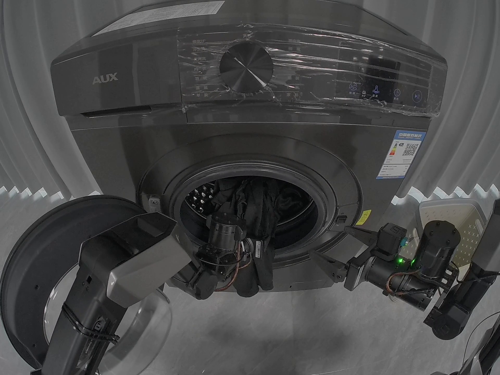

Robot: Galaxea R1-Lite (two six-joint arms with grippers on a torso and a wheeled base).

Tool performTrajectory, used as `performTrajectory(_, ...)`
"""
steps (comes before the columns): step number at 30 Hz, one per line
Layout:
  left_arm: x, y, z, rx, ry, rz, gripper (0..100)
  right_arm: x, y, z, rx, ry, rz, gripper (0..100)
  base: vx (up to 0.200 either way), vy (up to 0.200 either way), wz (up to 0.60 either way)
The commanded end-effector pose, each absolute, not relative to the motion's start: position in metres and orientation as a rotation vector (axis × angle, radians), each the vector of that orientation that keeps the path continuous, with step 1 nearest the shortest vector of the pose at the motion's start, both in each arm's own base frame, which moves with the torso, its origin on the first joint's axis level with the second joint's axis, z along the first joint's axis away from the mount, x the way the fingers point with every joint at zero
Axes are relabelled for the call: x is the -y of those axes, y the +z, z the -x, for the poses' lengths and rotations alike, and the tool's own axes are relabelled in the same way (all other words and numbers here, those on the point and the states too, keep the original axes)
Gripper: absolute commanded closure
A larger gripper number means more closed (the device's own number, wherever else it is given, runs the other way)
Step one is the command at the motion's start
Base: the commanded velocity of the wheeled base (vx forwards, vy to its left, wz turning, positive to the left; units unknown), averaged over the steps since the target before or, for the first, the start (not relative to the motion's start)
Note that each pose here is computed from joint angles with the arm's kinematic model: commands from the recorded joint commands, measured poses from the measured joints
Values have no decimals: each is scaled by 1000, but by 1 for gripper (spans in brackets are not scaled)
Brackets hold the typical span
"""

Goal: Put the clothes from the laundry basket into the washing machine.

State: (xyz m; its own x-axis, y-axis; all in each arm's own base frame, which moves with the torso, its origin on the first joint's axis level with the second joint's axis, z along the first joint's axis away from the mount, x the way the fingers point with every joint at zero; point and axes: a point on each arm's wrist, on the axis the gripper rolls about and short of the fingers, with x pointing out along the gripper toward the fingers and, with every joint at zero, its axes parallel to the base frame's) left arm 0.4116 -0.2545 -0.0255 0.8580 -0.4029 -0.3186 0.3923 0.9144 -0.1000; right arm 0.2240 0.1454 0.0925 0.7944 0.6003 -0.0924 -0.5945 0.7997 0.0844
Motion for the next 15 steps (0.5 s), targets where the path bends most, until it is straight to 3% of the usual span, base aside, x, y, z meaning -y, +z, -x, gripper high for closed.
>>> performTrajectory(1,256,-29,-414,-336,-417,36,100,-146,93,-224,-113,646,-53,0,0,0,0)
performTrajectory(5,260,-21,-422,-286,-417,60,100,-146,93,-224,-115,644,-53,0,0,0,0)
performTrajectory(15,263,34,-478,19,-296,176,100,-146,93,-224,-114,645,-51,0,0,0,0)
